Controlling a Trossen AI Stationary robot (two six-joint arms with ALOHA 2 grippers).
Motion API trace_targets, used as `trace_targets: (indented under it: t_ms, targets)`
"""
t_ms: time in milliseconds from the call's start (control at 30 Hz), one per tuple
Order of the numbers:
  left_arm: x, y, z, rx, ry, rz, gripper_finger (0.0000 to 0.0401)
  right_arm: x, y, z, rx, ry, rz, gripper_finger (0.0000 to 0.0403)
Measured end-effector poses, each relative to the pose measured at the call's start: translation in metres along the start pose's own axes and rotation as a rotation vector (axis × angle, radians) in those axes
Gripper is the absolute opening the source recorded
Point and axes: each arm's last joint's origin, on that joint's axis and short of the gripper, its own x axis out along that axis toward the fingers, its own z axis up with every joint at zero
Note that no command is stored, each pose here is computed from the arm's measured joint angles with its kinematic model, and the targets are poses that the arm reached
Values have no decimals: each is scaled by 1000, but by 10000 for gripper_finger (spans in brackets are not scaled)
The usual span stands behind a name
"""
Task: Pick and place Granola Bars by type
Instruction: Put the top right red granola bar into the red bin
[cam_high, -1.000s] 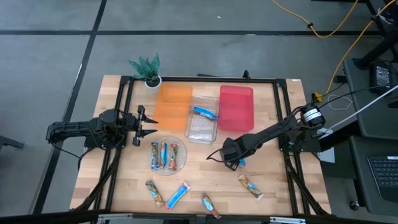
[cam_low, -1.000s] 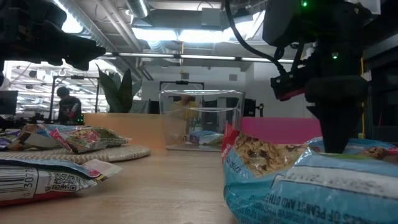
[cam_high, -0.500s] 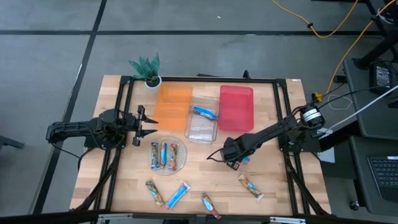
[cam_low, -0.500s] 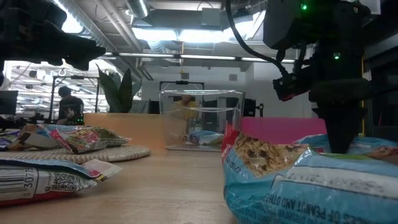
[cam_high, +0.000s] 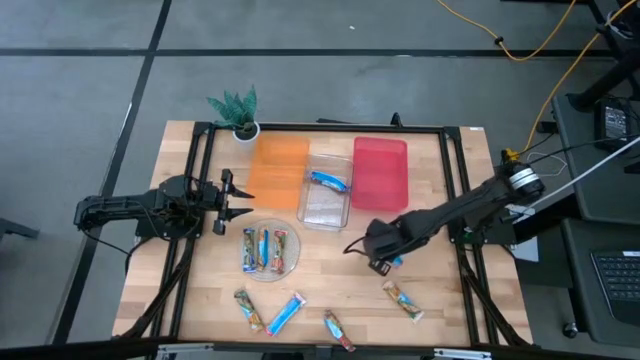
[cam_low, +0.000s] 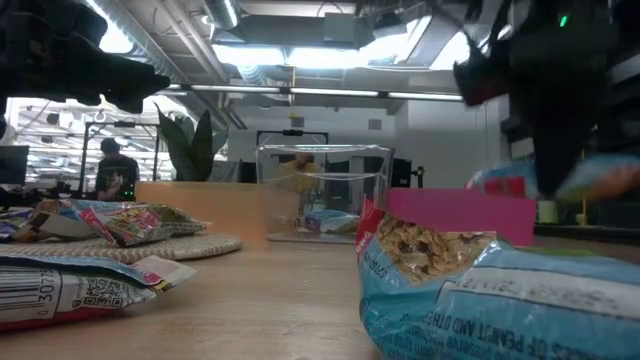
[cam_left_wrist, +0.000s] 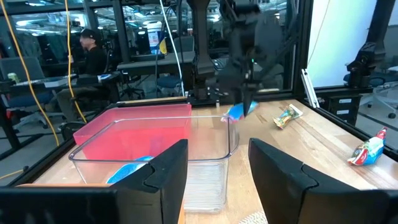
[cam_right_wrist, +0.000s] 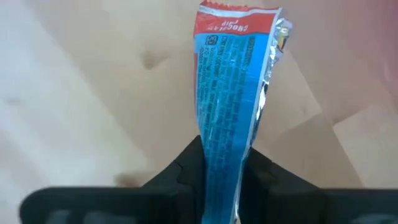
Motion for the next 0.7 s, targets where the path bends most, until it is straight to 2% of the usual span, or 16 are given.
trace_targets:
  t_ms: [400, 700]
  targets:
    - [0, 0, 0, 0, 0, 0, 162, -66, -15, -12, 39, -187, 182, 60]
    - [0, 0, 0, 0, 0, 0, 162, -101, -27, -10, 33, -299, 252, 60]
